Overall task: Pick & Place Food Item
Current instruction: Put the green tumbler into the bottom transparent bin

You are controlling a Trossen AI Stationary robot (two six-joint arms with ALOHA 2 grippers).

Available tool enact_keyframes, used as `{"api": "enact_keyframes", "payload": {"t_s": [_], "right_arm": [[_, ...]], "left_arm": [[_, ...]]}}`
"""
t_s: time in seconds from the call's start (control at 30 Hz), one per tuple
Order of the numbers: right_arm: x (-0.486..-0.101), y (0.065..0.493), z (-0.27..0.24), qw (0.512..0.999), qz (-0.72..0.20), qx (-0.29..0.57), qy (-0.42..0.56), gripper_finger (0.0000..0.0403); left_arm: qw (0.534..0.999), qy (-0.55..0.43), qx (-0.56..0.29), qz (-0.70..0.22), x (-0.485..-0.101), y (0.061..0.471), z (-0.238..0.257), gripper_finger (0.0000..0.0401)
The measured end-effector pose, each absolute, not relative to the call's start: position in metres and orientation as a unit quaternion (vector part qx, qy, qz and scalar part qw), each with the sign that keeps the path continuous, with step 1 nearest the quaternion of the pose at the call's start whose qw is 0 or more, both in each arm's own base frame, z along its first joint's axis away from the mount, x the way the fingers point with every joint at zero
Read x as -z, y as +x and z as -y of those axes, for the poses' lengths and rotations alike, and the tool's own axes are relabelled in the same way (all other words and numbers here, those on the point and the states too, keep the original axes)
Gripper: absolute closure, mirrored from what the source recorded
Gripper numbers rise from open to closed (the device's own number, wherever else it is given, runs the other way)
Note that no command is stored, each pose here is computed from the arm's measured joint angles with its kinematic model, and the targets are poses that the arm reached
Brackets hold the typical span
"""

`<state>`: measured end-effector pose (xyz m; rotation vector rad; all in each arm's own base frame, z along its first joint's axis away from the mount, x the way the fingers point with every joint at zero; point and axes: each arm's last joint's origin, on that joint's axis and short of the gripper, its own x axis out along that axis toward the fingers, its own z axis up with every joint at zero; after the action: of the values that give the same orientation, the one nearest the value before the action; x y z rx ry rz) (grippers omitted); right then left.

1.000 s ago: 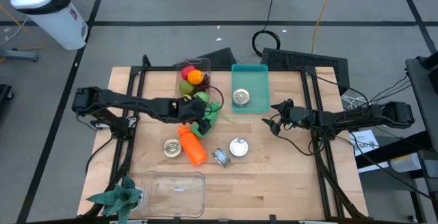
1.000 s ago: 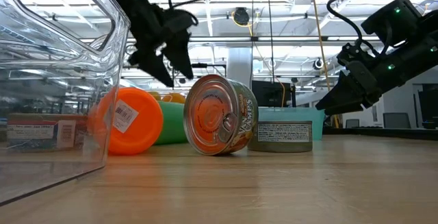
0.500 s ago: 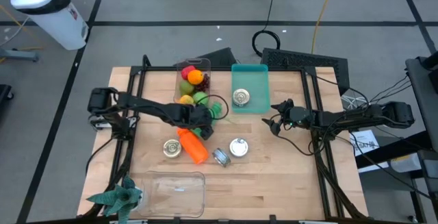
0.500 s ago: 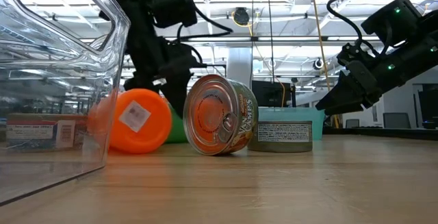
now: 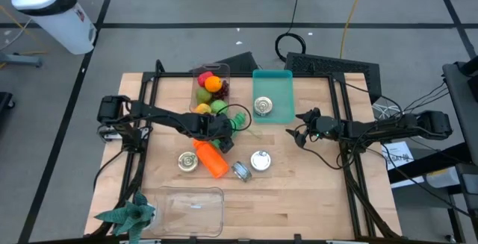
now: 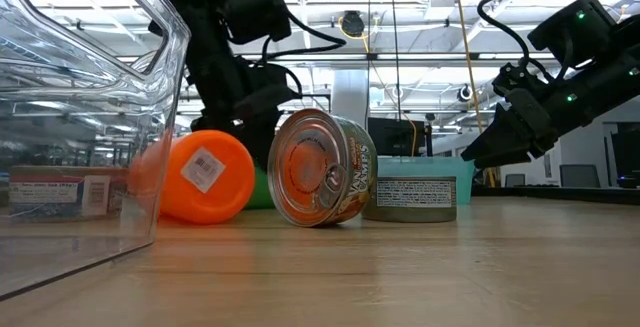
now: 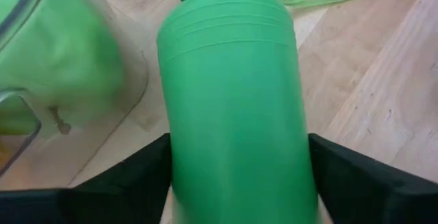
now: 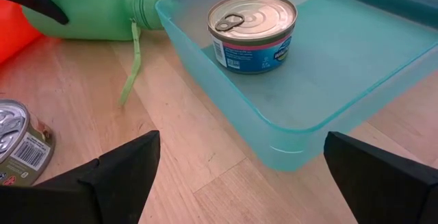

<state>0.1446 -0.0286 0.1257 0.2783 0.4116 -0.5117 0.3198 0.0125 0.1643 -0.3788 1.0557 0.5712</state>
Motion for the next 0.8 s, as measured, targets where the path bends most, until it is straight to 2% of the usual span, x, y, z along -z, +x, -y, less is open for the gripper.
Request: {"api": "enact_keyframes", "payload": {"t_s": [0.13, 0.27, 0.43, 0.57, 0.8], "right_arm": [[-0.126, 0.145, 0.029, 0.937, -0.201, 0.250, 0.136, 0.0009], [-0.126, 0.145, 0.029, 0.937, -0.202, 0.250, 0.136, 0.0009], [-0.126, 0.145, 0.029, 0.937, -0.201, 0.250, 0.136, 0.0009], [-0.126, 0.145, 0.029, 0.937, -0.202, 0.250, 0.136, 0.0009], [-0.125, 0.144, 0.029, 0.936, -0.205, 0.251, 0.136, 0.0009]], "left_arm": [[0.816, -0.174, -0.261, -0.485, -0.172, 0.317, -0.012, 0.0160], [0.836, -0.170, -0.249, -0.458, -0.191, 0.313, -0.012, 0.0195], [0.861, -0.164, -0.232, -0.421, -0.220, 0.303, -0.012, 0.0193], [0.885, -0.168, -0.180, -0.396, -0.246, 0.290, -0.006, 0.0188], [0.908, -0.209, 0.023, -0.362, -0.293, 0.256, 0.035, 0.0205]]}}
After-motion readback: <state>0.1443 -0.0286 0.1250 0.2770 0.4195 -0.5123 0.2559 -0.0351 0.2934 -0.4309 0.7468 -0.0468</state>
